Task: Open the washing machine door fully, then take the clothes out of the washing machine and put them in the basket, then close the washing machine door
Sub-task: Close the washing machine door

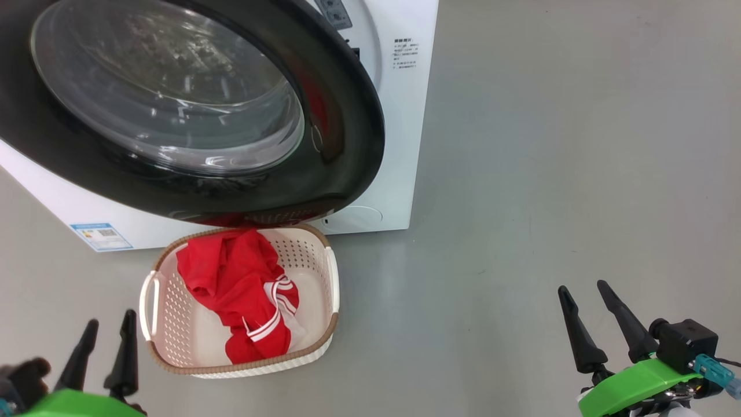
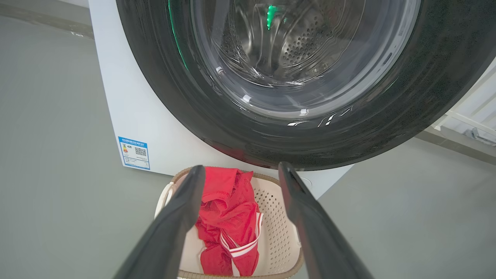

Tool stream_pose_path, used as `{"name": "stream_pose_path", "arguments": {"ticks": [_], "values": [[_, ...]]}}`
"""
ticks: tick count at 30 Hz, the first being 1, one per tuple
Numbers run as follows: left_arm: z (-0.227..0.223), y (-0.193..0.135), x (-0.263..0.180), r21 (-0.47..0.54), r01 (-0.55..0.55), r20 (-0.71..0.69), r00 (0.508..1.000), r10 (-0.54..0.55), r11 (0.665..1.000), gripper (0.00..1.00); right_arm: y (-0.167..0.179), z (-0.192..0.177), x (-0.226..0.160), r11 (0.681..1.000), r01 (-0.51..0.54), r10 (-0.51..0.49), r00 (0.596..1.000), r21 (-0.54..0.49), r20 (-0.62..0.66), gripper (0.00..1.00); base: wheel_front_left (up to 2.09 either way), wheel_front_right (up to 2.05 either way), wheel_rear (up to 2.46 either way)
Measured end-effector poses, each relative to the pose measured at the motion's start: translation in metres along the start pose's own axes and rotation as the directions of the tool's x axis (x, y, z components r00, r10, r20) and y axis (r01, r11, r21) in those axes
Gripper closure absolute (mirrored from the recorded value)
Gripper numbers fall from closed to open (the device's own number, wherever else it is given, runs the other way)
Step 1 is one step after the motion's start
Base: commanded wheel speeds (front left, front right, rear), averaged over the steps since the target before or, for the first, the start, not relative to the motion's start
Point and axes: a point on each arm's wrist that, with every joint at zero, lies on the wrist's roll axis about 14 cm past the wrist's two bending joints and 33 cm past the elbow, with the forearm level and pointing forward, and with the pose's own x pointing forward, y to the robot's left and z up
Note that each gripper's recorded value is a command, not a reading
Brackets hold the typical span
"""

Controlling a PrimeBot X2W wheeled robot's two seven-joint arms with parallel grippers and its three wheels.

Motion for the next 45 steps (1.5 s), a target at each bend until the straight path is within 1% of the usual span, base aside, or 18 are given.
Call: {"name": "stream_pose_path", "arguments": {"ticks": [2, 8, 11, 13, 19, 36, 37, 38, 39, 40, 41, 42, 45], "values": [[-0.001, 0.001, -0.004, 0.021, -0.018, 0.015, 1.000, 0.018, 1.000, 0.00, -0.001, 0.000, -0.001, 1.000, 0.002, -0.002, 1.000, 0.000, 0.000, 0.00, 0.00, 0.00, 0.00], [0.005, -0.002, -0.008, 0.137, -0.041, 0.068, 0.997, 0.032, 0.990, 0.00, -0.002, 0.000, 0.000, 1.000, 0.006, -0.006, 1.000, 0.000, 0.002, 0.00, 0.00, 0.00, 0.00], [0.000, -0.008, -0.011, 0.167, -0.043, 0.068, 0.997, 0.032, 0.985, 0.00, -0.002, 0.000, 0.001, 1.000, 0.006, -0.006, 1.000, 0.001, 0.000, 0.00, 0.00, 0.00, 0.00], [-0.004, -0.011, -0.013, 0.169, -0.050, 0.067, 0.997, 0.039, 0.984, 0.00, -0.002, -0.001, 0.001, 1.000, 0.005, -0.005, 1.000, 0.001, -0.001, 0.00, 0.00, 0.00, 0.00], [-0.004, -0.009, -0.014, 0.225, -0.074, 0.075, 0.995, 0.059, 0.971, 0.00, 0.000, -0.003, 0.003, 1.000, 0.002, -0.002, 1.000, 0.004, -0.006, 0.00, 0.00, 0.00, 0.00], [-0.004, -0.007, -0.018, 0.195, -0.100, 0.088, 0.993, 0.084, 0.976, 0.00, 0.008, -0.004, 0.009, 1.000, -0.017, 0.017, 1.000, 0.014, -0.006, 0.00, 0.00, 0.00, 0.00], [-0.004, -0.007, -0.019, 0.195, -0.100, 0.088, 0.993, 0.085, 0.976, 0.00, 0.010, -0.002, 0.012, 1.000, -0.022, 0.022, 1.000, 0.015, 0.001, 0.18, 0.00, 0.00, 0.00], [-0.005, -0.007, -0.019, 0.194, -0.101, 0.088, 0.992, 0.085, 0.976, 0.00, 0.013, 0.001, 0.016, 0.999, -0.030, 0.030, 0.999, 0.016, 0.011, 0.55, 0.00, 0.00, 0.00], [-0.005, -0.007, -0.020, 0.193, -0.102, 0.087, 0.992, 0.087, 0.976, 0.00, 0.016, 0.004, 0.019, 0.999, -0.039, 0.039, 0.999, 0.016, 0.019, 0.70, 0.00, 0.00, 0.00], [-0.006, -0.007, -0.020, 0.192, -0.103, 0.086, 0.992, 0.088, 0.976, 0.00, 0.018, 0.006, 0.023, 0.999, -0.047, 0.047, 0.999, 0.021, 0.028, 0.70, 0.00, 0.00, 0.00], [-0.006, -0.007, -0.021, 0.190, -0.105, 0.085, 0.992, 0.090, 0.976, 0.00, 0.022, 0.009, 0.027, 0.998, -0.057, 0.056, 0.998, 0.026, 0.037, 0.87, 0.00, 0.00, 0.00], [-0.006, -0.007, -0.022, 0.188, -0.107, 0.087, 0.992, 0.092, 0.976, 0.00, 0.026, 0.011, 0.030, 0.997, -0.068, 0.067, 0.997, 0.028, 0.045, 1.00, 0.00, 0.00, 0.00], [-0.005, -0.006, -0.023, 0.184, -0.112, 0.091, 0.991, 0.096, 0.977, 0.00, 0.042, 0.017, 0.043, 0.993, -0.112, 0.109, 0.992, 0.041, 0.067, 1.00, 0.00, 0.00, 0.00]]}}
